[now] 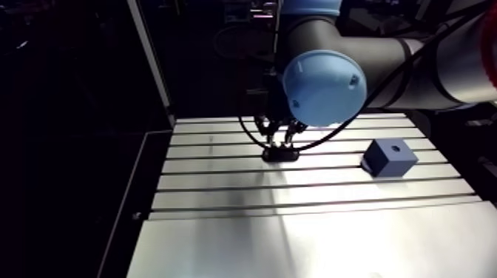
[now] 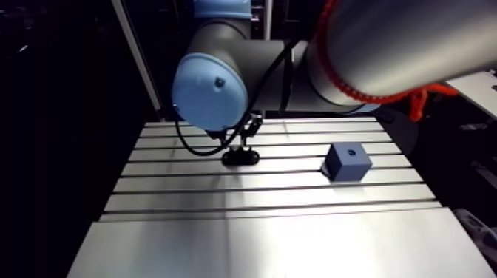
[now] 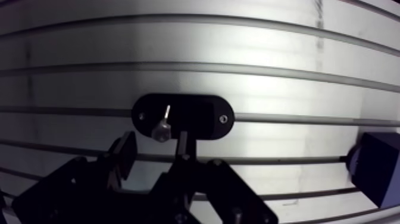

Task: Pick up the M10 bolt and insert it into the hex recess until seated.

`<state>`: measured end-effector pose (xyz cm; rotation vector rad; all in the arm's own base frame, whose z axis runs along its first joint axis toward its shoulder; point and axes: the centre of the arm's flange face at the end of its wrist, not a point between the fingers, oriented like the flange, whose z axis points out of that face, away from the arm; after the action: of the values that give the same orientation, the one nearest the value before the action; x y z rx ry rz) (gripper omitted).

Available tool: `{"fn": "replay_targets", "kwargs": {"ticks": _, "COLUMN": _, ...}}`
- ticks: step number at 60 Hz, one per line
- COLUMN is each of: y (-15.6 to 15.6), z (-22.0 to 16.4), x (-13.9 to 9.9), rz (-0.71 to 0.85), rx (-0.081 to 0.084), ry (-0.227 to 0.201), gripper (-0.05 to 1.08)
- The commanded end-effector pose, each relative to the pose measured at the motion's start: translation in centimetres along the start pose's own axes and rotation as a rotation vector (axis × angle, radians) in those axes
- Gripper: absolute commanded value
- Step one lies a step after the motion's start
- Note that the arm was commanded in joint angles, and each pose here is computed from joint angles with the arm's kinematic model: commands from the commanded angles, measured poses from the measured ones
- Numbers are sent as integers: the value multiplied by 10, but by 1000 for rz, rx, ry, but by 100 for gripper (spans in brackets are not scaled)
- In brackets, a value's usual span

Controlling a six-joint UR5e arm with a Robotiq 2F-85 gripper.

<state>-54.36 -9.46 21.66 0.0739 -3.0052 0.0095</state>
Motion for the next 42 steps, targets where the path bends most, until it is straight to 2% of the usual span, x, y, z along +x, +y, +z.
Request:
{"fn": "replay_targets", "kwargs": {"ticks": 1, "y": 0, "z": 4, "x": 3, "rz": -4, "rx": -2, "ry": 12, "gripper": 51}}
{"fn": "replay_targets", "kwargs": {"ticks": 8, "y": 1, "z": 6, "x": 5, "rz": -3, "rx": -4, "ry": 33, "gripper": 51}}
{"fn": "replay_targets", "kwargs": {"ticks": 42, "y": 1, "z": 12, "x": 3, "rz": -4, "rx": -2, "ry": 23, "gripper": 51}}
